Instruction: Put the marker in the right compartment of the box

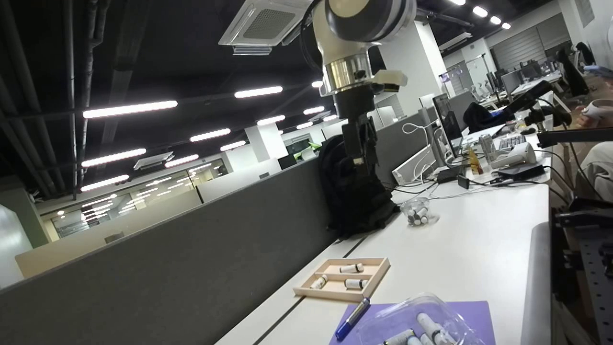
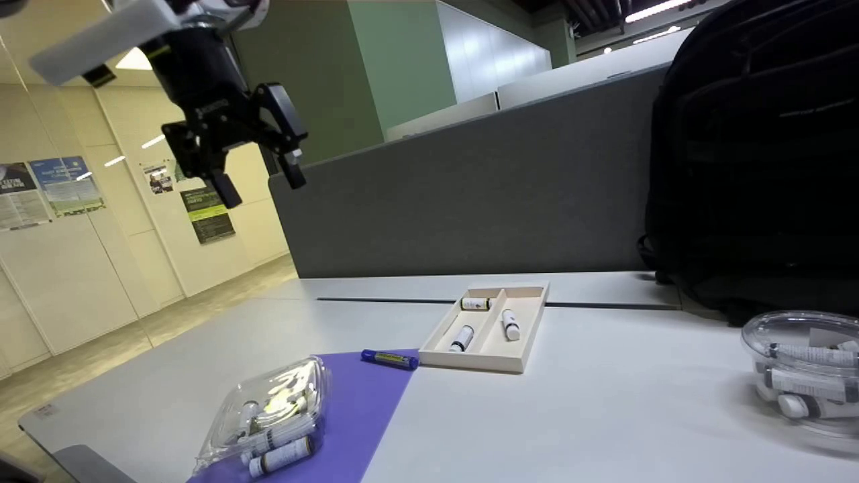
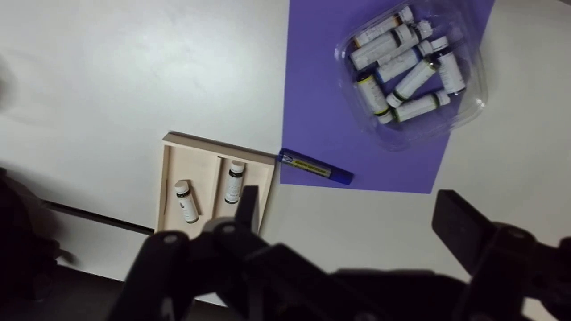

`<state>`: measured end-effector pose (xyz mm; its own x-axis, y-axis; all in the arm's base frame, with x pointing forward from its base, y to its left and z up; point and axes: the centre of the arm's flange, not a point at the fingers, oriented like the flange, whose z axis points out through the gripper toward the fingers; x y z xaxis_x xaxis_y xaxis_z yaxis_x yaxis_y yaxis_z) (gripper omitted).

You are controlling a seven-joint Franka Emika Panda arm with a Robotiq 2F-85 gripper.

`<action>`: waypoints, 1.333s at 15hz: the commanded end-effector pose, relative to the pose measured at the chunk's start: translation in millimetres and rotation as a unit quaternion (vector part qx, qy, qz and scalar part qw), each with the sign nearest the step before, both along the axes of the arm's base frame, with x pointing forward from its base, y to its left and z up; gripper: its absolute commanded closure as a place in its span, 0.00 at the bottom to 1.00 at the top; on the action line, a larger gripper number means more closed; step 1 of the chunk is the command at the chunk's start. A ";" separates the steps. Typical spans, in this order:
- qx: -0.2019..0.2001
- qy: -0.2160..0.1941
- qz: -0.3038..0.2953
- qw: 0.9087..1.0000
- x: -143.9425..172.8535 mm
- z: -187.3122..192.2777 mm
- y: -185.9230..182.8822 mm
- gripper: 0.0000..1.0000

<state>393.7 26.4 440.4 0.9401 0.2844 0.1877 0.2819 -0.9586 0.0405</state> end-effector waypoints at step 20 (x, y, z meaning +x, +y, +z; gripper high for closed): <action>-0.134 0.091 0.271 0.949 134.4 -112.4 60.8 0.00</action>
